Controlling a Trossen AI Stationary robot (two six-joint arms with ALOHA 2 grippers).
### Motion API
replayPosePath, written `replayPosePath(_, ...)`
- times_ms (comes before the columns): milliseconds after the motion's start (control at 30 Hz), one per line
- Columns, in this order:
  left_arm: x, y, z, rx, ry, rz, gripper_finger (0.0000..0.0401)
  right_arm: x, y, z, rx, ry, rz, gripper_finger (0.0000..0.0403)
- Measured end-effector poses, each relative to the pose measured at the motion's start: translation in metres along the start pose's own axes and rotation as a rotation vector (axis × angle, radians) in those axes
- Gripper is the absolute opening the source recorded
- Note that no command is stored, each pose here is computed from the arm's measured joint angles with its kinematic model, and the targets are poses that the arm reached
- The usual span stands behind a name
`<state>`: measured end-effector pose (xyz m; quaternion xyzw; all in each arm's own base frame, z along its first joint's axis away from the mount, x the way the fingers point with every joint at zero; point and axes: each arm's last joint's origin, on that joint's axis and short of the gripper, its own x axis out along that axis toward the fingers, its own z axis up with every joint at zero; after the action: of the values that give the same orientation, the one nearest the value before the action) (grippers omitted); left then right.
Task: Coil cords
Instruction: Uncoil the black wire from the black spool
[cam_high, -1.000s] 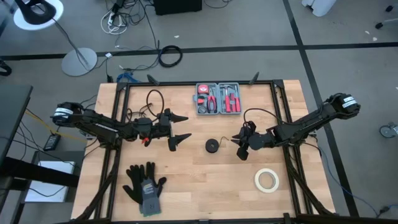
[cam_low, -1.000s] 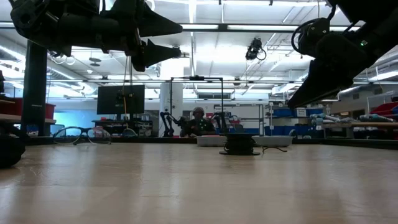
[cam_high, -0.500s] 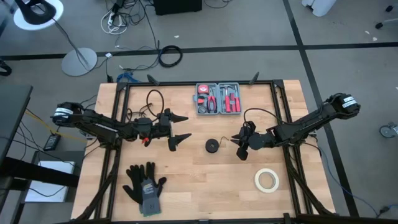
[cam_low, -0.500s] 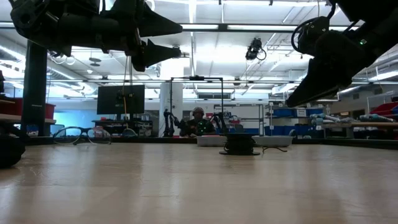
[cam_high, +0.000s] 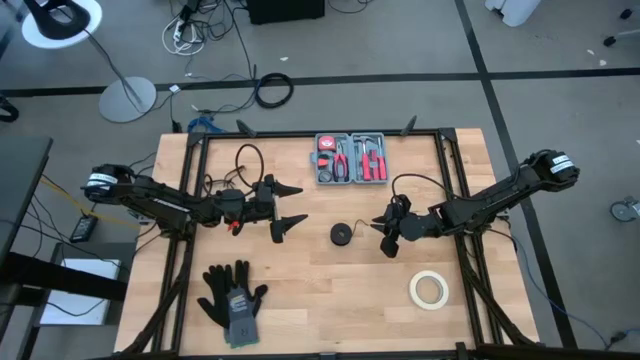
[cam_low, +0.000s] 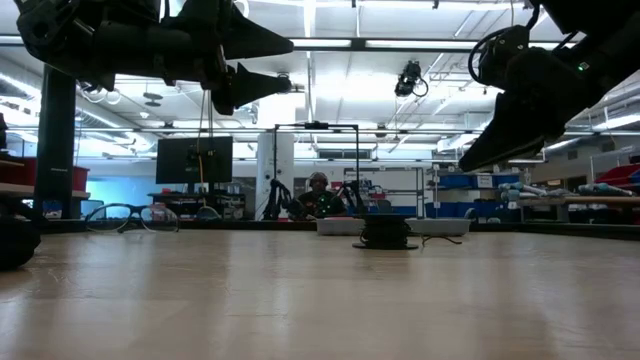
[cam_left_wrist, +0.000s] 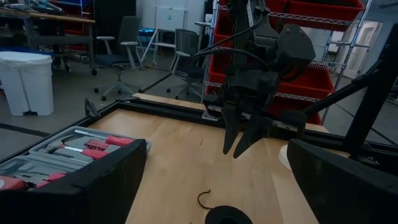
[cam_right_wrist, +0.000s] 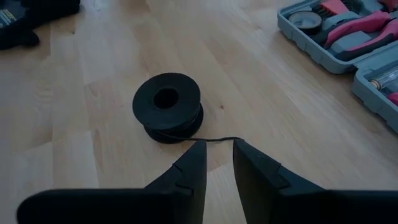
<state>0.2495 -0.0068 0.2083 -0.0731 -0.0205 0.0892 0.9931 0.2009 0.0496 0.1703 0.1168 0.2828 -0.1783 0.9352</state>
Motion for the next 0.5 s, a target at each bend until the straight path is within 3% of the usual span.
replayPosePath(267, 0.0000, 0.0000, 0.0003, -0.009, -0.003, 0.000, 0.0392, 0.0000, 0.0012, 0.0020, 0.024, -0.018, 0.012, 0.0079)
replayPosePath(400, 0.0008, -0.0007, 0.0042, -0.119, -0.033, -0.006, 0.0392, 0.0001, 0.0014, 0.0030, 0.036, -0.026, 0.015, 0.0078)
replayPosePath(500, 0.0073, -0.0001, 0.0060, -0.143, 0.028, 0.015, 0.0392, 0.0005, 0.0007, 0.0034, 0.038, -0.026, 0.011, 0.0077)
